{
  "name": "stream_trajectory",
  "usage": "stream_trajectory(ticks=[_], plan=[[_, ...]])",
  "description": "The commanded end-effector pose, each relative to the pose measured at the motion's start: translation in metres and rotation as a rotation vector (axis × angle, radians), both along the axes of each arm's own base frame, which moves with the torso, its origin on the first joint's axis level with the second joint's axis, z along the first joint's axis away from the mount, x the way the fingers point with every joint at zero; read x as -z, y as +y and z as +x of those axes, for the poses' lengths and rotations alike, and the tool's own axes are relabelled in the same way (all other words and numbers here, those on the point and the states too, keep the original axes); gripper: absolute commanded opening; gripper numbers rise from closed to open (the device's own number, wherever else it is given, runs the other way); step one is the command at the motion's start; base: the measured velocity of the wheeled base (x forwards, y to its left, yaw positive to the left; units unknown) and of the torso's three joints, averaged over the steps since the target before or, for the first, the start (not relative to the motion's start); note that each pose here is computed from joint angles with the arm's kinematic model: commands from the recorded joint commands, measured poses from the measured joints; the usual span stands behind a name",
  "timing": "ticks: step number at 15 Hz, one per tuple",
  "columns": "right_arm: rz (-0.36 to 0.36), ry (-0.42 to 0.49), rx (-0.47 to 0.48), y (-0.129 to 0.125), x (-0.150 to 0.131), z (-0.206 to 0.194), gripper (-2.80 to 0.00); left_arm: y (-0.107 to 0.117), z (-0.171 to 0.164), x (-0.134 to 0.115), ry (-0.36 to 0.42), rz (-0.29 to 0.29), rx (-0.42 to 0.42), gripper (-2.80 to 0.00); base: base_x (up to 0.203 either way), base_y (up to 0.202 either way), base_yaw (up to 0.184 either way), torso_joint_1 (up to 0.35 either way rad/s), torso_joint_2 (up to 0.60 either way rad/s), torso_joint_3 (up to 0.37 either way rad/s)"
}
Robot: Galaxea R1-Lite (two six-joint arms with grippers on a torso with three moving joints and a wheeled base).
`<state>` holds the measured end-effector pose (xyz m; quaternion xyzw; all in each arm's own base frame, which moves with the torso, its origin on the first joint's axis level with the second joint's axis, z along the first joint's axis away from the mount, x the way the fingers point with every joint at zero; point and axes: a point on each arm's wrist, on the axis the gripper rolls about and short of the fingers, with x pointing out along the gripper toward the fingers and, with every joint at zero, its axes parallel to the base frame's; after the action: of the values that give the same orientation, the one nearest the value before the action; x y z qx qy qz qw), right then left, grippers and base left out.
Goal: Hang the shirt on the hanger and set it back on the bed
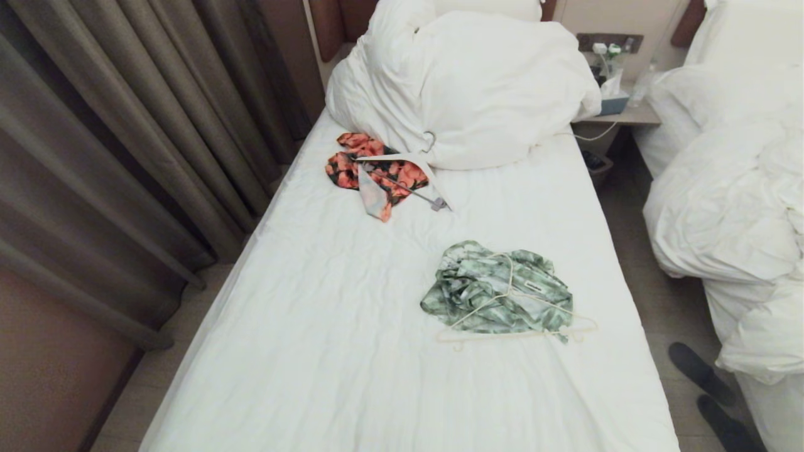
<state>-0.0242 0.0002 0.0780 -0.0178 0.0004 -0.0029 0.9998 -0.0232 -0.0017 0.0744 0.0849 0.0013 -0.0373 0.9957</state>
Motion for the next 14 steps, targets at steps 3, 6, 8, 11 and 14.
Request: stream_trajectory(ticks=[3, 6, 8, 11, 14], plan=[[0.032, 0.013, -0.001, 0.0000, 0.0024, 0.0009, -2.80, 0.0001, 0.0002, -0.0001, 0.005, -0.024, -0.007, -2.80, 0.000, 0.000, 0.000, 0.000, 0.00, 0.000], [0.028, 0.011, -0.001, 0.0000, 0.0023, 0.0009, -2.80, 0.0002, 0.0003, -0.0002, 0.004, -0.026, -0.011, -2.80, 0.000, 0.000, 0.000, 0.000, 0.00, 0.000], [0.028, 0.010, -0.001, 0.0000, 0.0023, 0.0009, -2.80, 0.0003, 0.0004, 0.0002, 0.006, -0.039, -0.015, -2.80, 0.000, 0.000, 0.000, 0.000, 0.00, 0.000], [0.030, 0.011, 0.001, 0.0000, 0.0023, 0.0009, -2.80, 0.0008, 0.0004, 0.0003, 0.008, -0.078, -0.037, -2.80, 0.000, 0.000, 0.000, 0.000, 0.00, 0.000], [0.029, 0.011, 0.001, 0.0000, 0.0023, 0.0009, -2.80, 0.0009, 0.0004, 0.0002, 0.008, -0.084, -0.041, -2.80, 0.000, 0.000, 0.000, 0.000, 0.00, 0.000]])
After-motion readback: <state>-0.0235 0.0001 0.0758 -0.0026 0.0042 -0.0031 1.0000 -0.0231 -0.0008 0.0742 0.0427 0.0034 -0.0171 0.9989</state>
